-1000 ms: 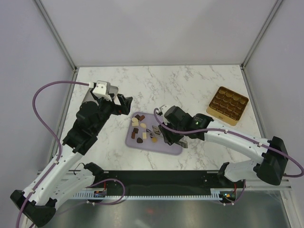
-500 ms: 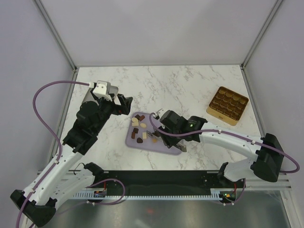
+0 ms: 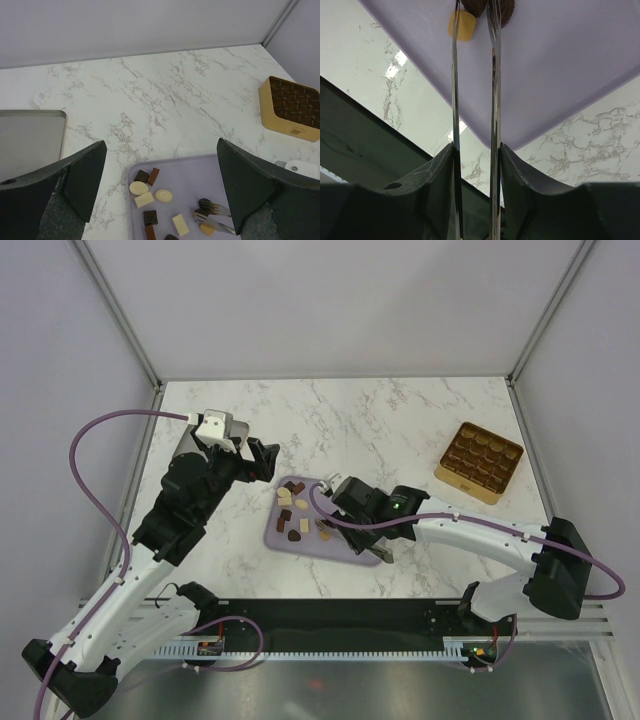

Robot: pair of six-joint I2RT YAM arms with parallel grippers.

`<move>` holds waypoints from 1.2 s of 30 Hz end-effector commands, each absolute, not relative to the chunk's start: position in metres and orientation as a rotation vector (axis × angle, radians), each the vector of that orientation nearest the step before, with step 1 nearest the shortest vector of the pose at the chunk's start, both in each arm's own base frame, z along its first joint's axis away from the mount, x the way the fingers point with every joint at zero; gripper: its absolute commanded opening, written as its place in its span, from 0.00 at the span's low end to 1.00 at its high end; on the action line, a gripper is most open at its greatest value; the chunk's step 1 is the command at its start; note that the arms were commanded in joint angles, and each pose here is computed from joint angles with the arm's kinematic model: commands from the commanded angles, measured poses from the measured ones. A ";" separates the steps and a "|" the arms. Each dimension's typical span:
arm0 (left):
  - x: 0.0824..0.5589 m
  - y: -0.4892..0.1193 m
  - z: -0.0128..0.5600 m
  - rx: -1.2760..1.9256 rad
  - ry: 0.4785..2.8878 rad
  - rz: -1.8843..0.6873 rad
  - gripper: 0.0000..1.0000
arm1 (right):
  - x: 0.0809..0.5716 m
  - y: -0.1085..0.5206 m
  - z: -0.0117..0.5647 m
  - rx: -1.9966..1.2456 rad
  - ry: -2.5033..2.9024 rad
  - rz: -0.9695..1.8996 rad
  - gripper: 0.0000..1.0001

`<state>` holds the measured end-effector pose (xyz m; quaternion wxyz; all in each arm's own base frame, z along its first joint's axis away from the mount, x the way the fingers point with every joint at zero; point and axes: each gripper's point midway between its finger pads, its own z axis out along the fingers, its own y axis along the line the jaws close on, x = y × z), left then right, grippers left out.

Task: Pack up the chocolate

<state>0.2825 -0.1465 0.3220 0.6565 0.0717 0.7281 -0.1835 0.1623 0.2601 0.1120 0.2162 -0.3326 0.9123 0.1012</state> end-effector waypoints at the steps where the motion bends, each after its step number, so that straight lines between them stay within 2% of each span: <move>1: 0.285 -0.143 0.338 0.108 1.609 -0.429 1.00 | 0.170 0.271 0.130 -0.904 2.480 0.301 0.47; 3: 0.284 -0.142 0.340 0.107 1.605 -0.431 1.00 | 0.171 0.272 0.130 -0.905 2.479 0.297 0.46; 9: 0.284 -0.143 0.338 0.107 1.609 -0.430 1.00 | 0.178 0.271 0.134 -0.879 2.456 0.268 0.37; 17: 0.284 -0.143 0.339 0.105 1.607 -0.435 1.00 | 0.207 0.284 0.191 -0.763 2.310 0.276 0.31; 20: 0.285 -0.141 0.338 0.098 1.609 -0.424 1.00 | 0.220 0.270 0.201 -0.709 2.296 0.202 0.31; 30: 0.285 -0.147 0.335 0.110 1.619 -0.448 1.00 | 0.324 0.141 0.246 -0.215 2.288 -0.069 0.31; 33: 0.287 -0.147 0.333 0.112 1.627 -0.441 1.00 | 0.355 0.086 0.238 -0.020 2.318 -0.200 0.30; 36: 0.287 -0.148 0.333 0.114 1.630 -0.443 1.00 | 0.368 0.057 0.231 0.073 2.332 -0.284 0.30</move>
